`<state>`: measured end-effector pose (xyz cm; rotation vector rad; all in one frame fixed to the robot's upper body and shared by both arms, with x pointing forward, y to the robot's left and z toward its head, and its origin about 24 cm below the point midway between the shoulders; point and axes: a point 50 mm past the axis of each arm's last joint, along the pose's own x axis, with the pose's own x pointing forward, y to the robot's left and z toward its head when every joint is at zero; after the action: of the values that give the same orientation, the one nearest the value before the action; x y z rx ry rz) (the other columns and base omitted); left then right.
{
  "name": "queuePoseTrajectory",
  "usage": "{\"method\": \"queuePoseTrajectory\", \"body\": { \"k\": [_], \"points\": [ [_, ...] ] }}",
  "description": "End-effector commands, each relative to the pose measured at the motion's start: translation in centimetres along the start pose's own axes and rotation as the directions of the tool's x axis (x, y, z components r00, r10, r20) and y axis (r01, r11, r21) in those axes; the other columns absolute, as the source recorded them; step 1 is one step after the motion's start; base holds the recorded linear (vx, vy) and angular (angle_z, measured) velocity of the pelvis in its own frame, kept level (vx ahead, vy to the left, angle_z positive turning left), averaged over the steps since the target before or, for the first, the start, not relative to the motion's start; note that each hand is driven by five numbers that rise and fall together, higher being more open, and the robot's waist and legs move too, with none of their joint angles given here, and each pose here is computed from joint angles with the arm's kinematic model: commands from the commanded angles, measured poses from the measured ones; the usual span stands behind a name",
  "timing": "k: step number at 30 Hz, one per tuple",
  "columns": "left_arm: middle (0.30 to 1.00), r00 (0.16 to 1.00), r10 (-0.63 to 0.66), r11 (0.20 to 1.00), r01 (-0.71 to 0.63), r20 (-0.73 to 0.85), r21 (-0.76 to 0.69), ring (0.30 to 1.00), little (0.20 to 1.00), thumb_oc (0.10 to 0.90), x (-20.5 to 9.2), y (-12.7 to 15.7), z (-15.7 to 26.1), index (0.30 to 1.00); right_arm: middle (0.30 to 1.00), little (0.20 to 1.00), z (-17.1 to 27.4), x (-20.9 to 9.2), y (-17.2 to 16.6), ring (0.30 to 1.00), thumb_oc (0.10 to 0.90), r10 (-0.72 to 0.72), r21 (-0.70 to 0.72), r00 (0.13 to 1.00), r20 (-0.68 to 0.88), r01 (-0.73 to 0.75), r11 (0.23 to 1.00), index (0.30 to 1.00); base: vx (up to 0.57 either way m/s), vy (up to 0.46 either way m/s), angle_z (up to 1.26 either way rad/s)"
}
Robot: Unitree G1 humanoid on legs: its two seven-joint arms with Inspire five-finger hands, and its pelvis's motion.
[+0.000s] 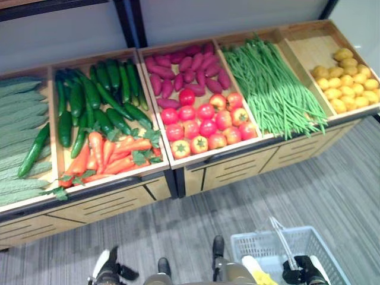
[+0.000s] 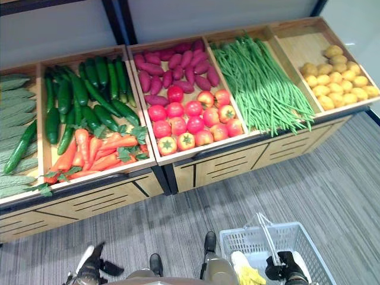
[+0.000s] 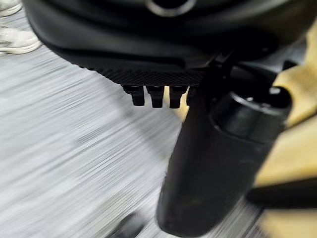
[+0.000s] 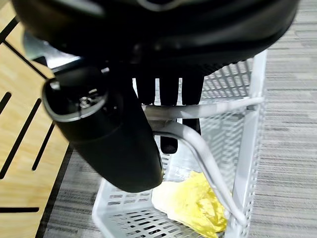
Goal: Get the vegetables into the basket
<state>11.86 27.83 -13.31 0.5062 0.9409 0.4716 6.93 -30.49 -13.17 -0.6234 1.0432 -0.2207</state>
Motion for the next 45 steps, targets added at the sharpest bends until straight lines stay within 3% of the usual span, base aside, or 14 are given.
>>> {"method": "queuePoseTrajectory", "body": {
  "k": [1, 2, 6, 12, 15, 17, 22, 26, 28, 31, 32, 34, 39, 45],
  "points": [
    [1.0, 0.888, 0.354, 0.89, -0.416, -0.293, -0.187, 1.0, 1.0, 0.9, 0.6, 7.4, -3.8, 1.0, 0.3, 0.3, 3.5, 0.9, -0.8, 0.3, 0.4, -0.077, 0.006, 0.987, 0.142, 0.077, 0.997, 0.3, 0.02, 0.02, 0.06],
    [1.0, 0.888, 0.354, 0.89, -0.416, -0.293, -0.187, 1.0, 1.0, 0.9, 0.6, 7.4, -3.8, 1.0, 0.3, 0.3, 3.5, 0.9, -0.8, 0.3, 0.4, -0.077, 0.006, 0.987, 0.142, 0.077, 0.997, 0.3, 0.02, 0.035, 0.04],
    [1.0, 0.706, 0.436, 0.71, -0.651, -0.557, -0.27, 1.0, 1.0, 0.9, -1.2, 11.3, -8.5, 1.0, 0.3, 0.3, 4.4, 0.9, -0.6, 0.3, 0.4, -0.042, -0.041, 0.981, 0.191, 0.051, 0.998, 0.3, 0.01, 0.018, -0.03],
    [1.0, 0.586, 0.574, 0.498, -0.804, -0.571, -0.325, 1.0, 1.0, 0.9, -1.4, 16.2, -8.2, 1.0, 0.3, 0.3, 5.4, 0.9, -0.7, 0.3, 0.4, 0.004, -0.113, 0.966, 0.258, 0.027, 0.993, 0.3, 0.0, 0.001, 0.0],
    [1.0, 0.578, 0.739, 0.418, -0.796, -0.347, -0.437, 1.0, 1.0, 0.9, -0.4, 19.5, -2.9, 1.0, 0.3, 0.3, 5.6, 0.8, -0.3, 0.3, 0.4, 0.016, -0.129, 0.962, 0.272, 0.02, 0.991, 0.3, 0.0, -0.009, 0.1],
    [1.0, 0.466, 0.882, 0.364, -0.769, -0.071, -0.525, 1.0, 1.0, 0.9, -1.4, 22.6, 3.3, 1.0, 0.3, 0.3, 5.4, 0.6, -0.1, 0.3, 0.4, 0.013, -0.124, 0.961, 0.275, 0.022, 0.992, 0.3, 0.0, -0.026, 0.22],
    [1.0, 0.269, 0.949, 0.314, -0.76, 0.164, -0.569, 1.0, 1.0, 0.9, -3.5, 24.3, 9.3, 1.0, 0.3, 0.3, 4.7, 0.6, 0.1, 0.3, 0.4, -0.001, -0.081, 0.971, 0.239, 0.021, 0.996, 0.3, 0.0, -0.02, 0.12],
    [1.0, 0.152, 0.932, 0.327, -0.74, 0.328, -0.587, 1.0, 1.0, 0.9, -5.1, 24.5, 13.6, 1.0, 0.3, 0.3, 4.7, 0.5, 0.1, 0.3, 0.4, -0.005, -0.067, 0.969, 0.245, 0.023, 0.997, 0.3, 0.01, -0.01, -0.03],
    [1.0, 0.17, 0.923, 0.351, -0.74, 0.346, -0.574, 1.0, 1.0, 0.9, -4.9, 24.1, 13.9, 1.0, 0.3, 0.3, 4.8, 0.5, 0.1, 0.3, 0.4, -0.009, -0.063, 0.97, 0.244, 0.025, 0.998, 0.3, 0.01, -0.007, -0.09],
    [1.0, 0.25, 0.773, 0.551, -0.721, 0.583, -0.421, 1.0, 1.0, 0.9, -4.7, 21.8, 16.1, 1.0, 0.3, 0.3, 5.5, 0.7, -1.0, 0.3, 0.4, -0.037, -0.056, 0.961, 0.274, 0.054, 0.997, 0.3, -0.01, 0.007, -0.17],
    [1.0, 0.251, 0.771, 0.553, -0.719, 0.585, -0.42, 1.0, 1.0, 0.9, -4.6, 21.7, 16.2, 1.0, 0.3, 0.3, 5.5, 0.7, -1.1, 0.3, 0.4, -0.038, -0.054, 0.962, 0.272, 0.055, 0.997, 0.3, -0.01, 0.016, -0.11],
    [1.0, 0.314, 0.507, 0.7, -0.693, 0.803, -0.171, 1.0, 1.0, 0.9, -4.6, 20.2, 18.0, 1.0, 0.3, 0.3, 6.5, 0.9, -2.7, 0.3, 0.4, -0.07, -0.049, 0.948, 0.311, 0.089, 0.995, 0.3, -0.02, 0.034, -0.1],
    [1.0, 0.418, 0.361, 0.752, -0.66, 0.833, 0.005, 1.0, 1.0, 0.9, -3.1, 19.5, 19.0, 1.0, 0.3, 0.3, 8.2, 0.9, -2.8, 0.3, 0.4, -0.033, -0.091, 0.924, 0.38, 0.073, 0.993, 0.3, -0.01, 0.034, -0.17],
    [1.0, 0.411, 0.306, 0.719, -0.691, 0.859, 0.075, 1.0, 1.0, 0.9, -3.0, 20.0, 21.1, 1.0, 0.3, 0.3, 9.2, 0.7, -3.1, 0.3, 0.4, -0.02, -0.107, 0.907, 0.42, 0.072, 0.992, 0.3, -0.02, 0.021, -0.17]
  ]
}}
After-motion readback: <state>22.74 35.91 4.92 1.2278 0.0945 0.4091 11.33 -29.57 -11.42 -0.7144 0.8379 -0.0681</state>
